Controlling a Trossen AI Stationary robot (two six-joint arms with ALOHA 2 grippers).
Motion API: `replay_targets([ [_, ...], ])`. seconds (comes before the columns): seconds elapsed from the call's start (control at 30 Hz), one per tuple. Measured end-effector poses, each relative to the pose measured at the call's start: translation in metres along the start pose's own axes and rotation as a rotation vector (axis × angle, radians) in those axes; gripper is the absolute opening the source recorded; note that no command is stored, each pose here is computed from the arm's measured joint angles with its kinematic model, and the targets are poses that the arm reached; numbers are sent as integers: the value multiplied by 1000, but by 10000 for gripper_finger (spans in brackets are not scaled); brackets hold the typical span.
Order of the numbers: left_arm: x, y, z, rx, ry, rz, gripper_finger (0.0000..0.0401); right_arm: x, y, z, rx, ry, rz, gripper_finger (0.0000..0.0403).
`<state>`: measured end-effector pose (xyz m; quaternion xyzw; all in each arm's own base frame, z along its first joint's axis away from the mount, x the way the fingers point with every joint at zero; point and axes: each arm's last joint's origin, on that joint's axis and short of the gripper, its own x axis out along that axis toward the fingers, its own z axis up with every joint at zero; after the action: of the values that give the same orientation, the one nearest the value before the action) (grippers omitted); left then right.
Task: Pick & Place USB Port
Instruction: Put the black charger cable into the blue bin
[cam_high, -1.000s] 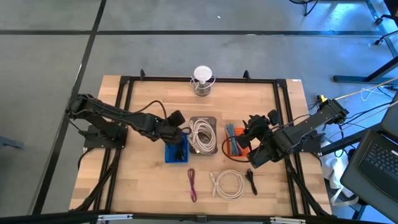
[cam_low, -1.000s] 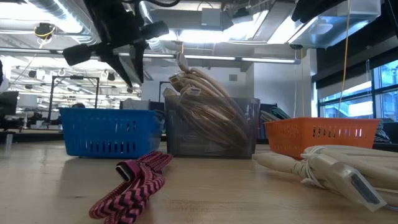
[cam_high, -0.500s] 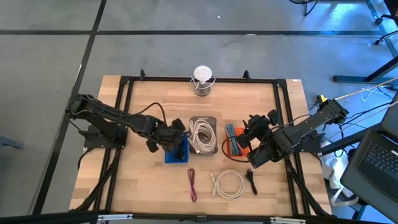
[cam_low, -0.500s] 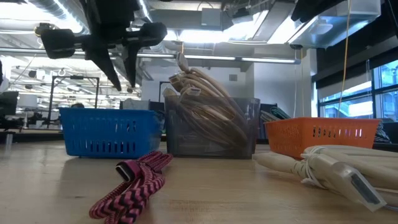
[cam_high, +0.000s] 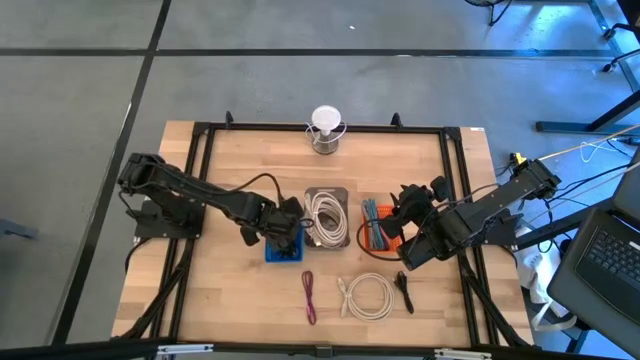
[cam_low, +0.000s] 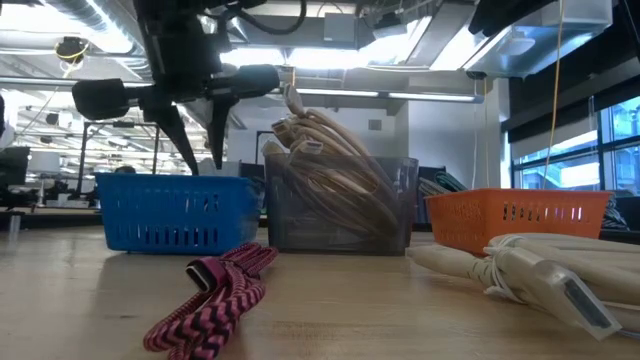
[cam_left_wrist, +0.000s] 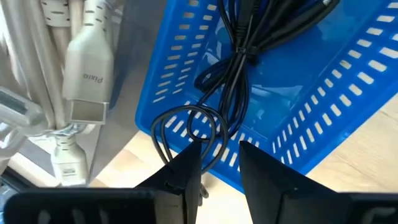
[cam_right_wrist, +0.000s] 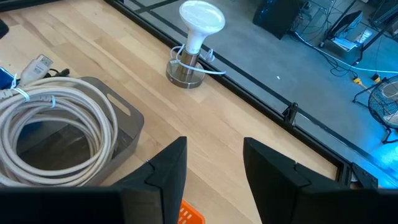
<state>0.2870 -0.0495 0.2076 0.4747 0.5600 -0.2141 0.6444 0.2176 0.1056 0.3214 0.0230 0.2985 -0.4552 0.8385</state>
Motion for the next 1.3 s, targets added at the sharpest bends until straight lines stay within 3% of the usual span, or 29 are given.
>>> replay_targets([
  [0.43,14,8,-6,-12,50,-3,98,0,0,0,0,3,0,161],
  [0.8,15,9,-7,-27,10,-34,90,0,0,0,0,2,0,161],
  [1.3,15,8,-6,-21,-33,-62,10,0,0,0,0,2,0,161],
])
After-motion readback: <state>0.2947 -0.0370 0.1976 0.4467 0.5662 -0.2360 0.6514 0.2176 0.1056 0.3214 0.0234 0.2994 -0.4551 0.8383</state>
